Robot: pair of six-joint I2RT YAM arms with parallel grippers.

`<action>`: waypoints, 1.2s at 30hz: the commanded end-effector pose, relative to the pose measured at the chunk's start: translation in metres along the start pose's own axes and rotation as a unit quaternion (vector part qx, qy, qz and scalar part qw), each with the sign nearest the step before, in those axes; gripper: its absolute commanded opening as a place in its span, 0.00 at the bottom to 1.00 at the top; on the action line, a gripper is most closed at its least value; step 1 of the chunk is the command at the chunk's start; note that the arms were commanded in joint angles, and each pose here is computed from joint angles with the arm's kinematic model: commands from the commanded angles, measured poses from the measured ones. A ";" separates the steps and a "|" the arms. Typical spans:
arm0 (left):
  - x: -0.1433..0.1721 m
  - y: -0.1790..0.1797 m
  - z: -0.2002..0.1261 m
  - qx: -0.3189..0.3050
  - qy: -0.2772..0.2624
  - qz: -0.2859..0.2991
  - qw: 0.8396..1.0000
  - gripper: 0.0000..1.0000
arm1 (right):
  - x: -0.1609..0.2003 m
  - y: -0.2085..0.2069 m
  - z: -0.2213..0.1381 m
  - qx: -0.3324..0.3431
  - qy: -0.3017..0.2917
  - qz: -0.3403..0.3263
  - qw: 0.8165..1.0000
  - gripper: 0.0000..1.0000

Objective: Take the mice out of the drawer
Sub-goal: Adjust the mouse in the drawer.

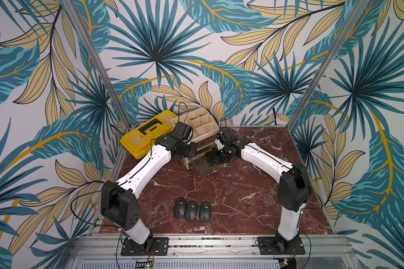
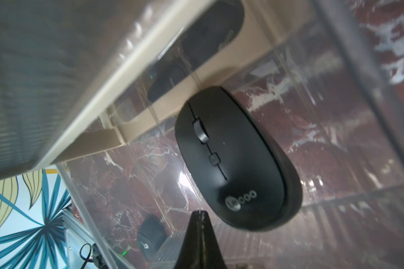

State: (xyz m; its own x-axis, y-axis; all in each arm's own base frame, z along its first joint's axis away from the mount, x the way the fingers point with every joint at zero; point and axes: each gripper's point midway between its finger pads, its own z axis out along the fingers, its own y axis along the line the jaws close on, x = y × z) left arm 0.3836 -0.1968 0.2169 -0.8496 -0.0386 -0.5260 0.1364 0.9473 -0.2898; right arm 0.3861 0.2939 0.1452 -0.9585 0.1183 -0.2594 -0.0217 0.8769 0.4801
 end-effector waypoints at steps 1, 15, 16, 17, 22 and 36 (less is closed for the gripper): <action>-0.014 -0.006 -0.004 0.018 -0.032 0.008 0.999 0.00 | 0.014 -0.009 0.004 0.020 0.037 0.041 0.998 0.00; -0.012 -0.010 -0.008 0.043 -0.045 0.024 0.998 0.00 | 0.017 -0.026 0.012 0.100 0.057 0.070 0.991 0.00; -0.011 -0.010 -0.008 0.043 -0.045 0.025 0.998 0.00 | 0.018 -0.027 0.013 0.102 0.058 0.071 0.991 0.00; -0.012 -0.010 -0.009 0.044 -0.046 0.024 0.998 0.00 | 0.018 -0.028 0.013 0.106 0.057 0.071 0.990 0.00; -0.012 -0.010 -0.008 0.047 -0.047 0.023 0.998 0.00 | 0.010 -0.042 0.007 0.157 0.031 0.057 0.986 0.00; -0.012 -0.009 -0.001 0.044 -0.038 0.021 0.998 0.00 | -0.024 -0.028 -0.011 0.134 -0.048 0.027 0.989 0.00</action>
State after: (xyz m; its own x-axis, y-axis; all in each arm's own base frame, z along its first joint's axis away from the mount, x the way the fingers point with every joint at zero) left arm 0.3900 -0.2057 0.2278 -0.8075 -0.0321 -0.5890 0.2103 0.9172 -0.3384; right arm 0.4077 0.2587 0.1401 -0.9290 0.2133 -0.3024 0.1501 0.9641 0.2189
